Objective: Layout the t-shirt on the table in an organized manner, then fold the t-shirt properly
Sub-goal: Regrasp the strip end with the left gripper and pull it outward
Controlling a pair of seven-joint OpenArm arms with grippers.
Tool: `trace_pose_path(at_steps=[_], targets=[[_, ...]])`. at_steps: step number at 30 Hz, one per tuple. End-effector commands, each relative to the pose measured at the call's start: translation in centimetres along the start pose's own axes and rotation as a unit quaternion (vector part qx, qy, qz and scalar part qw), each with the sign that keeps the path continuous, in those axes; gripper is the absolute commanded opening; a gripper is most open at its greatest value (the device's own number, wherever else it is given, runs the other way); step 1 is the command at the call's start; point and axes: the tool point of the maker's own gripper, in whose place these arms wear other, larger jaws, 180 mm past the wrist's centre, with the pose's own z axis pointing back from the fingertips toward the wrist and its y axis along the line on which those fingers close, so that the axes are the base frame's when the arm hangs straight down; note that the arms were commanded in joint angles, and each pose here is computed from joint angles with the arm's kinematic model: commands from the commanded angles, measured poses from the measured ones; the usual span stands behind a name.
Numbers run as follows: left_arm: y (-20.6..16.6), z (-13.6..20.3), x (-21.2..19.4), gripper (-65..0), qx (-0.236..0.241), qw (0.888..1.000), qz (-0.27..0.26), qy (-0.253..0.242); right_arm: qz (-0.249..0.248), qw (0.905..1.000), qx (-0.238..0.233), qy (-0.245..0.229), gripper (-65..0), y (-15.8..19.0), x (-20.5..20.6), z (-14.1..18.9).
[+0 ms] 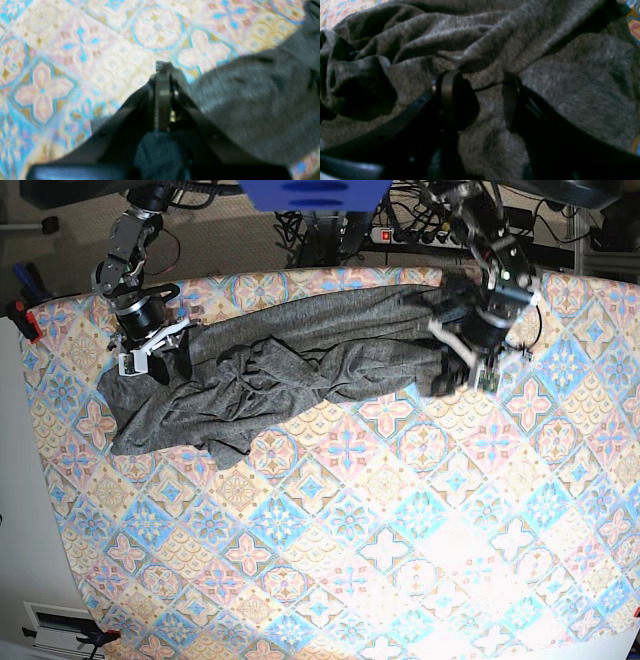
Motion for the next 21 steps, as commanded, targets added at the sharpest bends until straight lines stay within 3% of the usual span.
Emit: trace_pose_path(at_steps=[1, 6, 14, 21], targets=[[-0.2, 0.8, 0.6, -65.0, -0.001, 1.000, 0.003, -0.018, 0.012, 0.9999, -0.008, 0.009, -39.2, -0.6, 0.0, 0.2], [2.0, 4.3, -1.7, -65.0, 0.028, 0.998, 0.049, -0.015, 0.012, 0.9999, -0.008, 0.009, -39.2, -0.6, 0.1, 0.2], [6.7, 10.0, -5.0, -65.0, 0.097, 0.987, 0.130, -0.020, 0.010, 0.9999, -0.007, 0.012, -39.2, -0.5, -0.2, 0.1], [7.4, 10.4, -5.7, -65.0, 0.104, 0.985, 0.133, -0.012, 0.011, 0.9999, -0.006, 0.011, -39.2, -0.5, -0.1, 0.0]])
